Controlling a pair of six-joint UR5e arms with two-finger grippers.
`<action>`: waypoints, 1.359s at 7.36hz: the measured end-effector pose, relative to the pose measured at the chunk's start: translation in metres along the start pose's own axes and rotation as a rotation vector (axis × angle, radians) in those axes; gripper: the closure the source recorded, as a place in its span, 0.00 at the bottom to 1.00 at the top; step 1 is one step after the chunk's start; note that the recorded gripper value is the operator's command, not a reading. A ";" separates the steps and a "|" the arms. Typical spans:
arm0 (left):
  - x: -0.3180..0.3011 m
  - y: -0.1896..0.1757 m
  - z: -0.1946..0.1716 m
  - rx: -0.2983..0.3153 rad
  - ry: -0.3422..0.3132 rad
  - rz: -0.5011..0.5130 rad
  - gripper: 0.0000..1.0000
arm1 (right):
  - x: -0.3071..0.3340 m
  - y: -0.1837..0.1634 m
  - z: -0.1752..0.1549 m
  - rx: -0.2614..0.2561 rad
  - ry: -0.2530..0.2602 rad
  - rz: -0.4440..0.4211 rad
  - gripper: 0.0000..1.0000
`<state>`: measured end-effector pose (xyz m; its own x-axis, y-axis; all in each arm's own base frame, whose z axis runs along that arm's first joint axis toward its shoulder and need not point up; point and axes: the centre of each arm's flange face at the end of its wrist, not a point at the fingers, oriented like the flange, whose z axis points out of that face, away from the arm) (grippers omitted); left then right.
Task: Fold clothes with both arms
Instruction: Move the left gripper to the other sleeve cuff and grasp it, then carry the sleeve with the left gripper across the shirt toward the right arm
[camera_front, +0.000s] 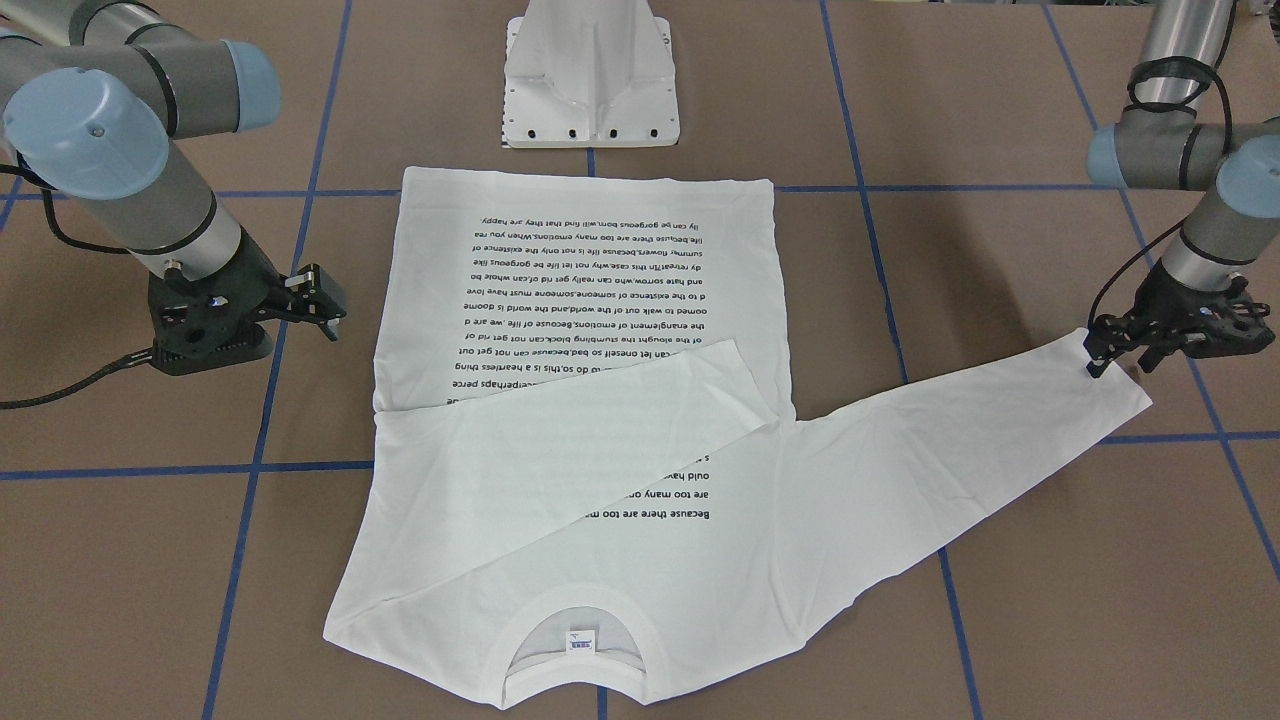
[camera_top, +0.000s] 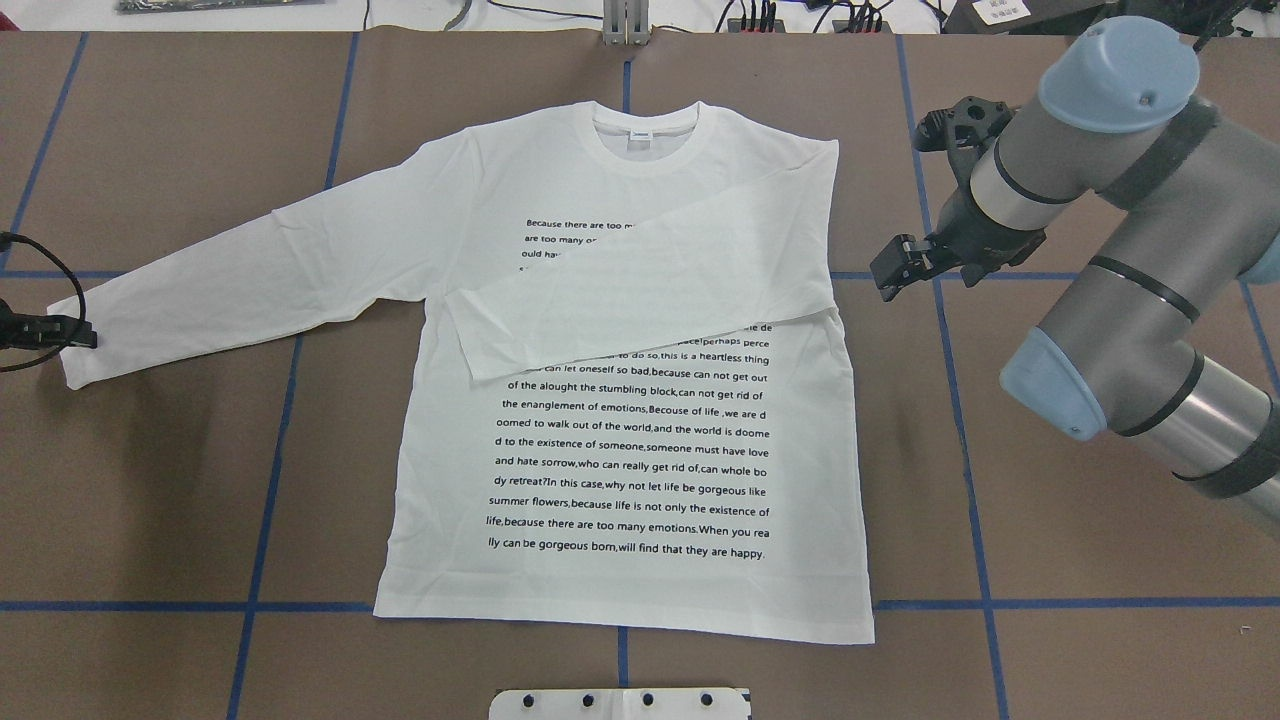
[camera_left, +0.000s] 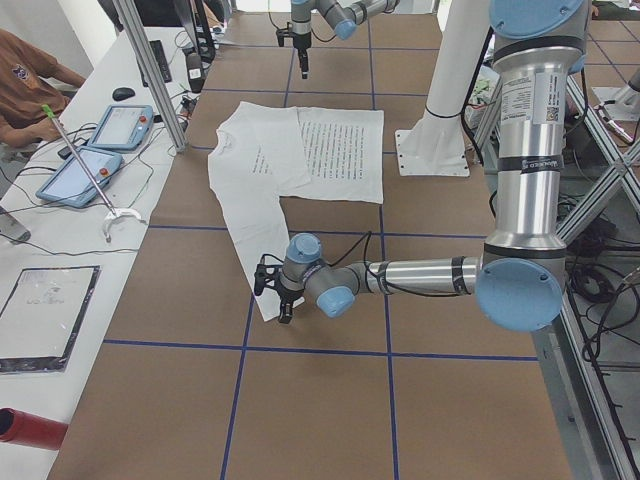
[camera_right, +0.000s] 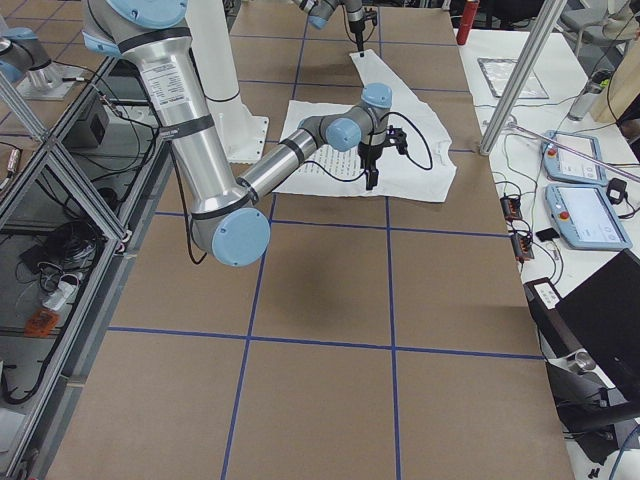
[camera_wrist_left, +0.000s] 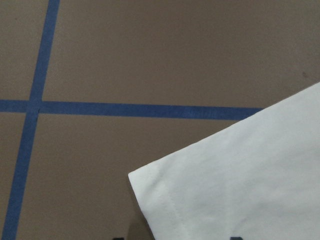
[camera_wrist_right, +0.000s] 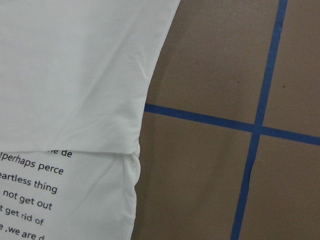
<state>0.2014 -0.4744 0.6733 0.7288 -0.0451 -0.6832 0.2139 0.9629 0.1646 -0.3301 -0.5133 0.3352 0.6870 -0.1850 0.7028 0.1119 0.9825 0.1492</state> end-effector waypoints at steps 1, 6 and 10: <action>0.001 0.000 0.000 0.000 0.002 0.000 0.65 | 0.000 0.000 -0.001 0.001 0.000 0.000 0.00; 0.007 -0.001 -0.005 0.002 0.015 0.002 1.00 | 0.002 0.000 0.000 0.001 0.001 0.001 0.00; 0.045 -0.012 -0.037 -0.003 0.051 0.015 1.00 | 0.005 0.001 0.000 -0.001 0.003 0.003 0.00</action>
<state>0.2076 -0.4781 0.6143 0.6976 -0.0174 -0.7162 0.2015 0.9641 0.1728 -0.3269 -0.5134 0.3388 0.6895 -0.1818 0.7011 0.1106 0.9831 0.1462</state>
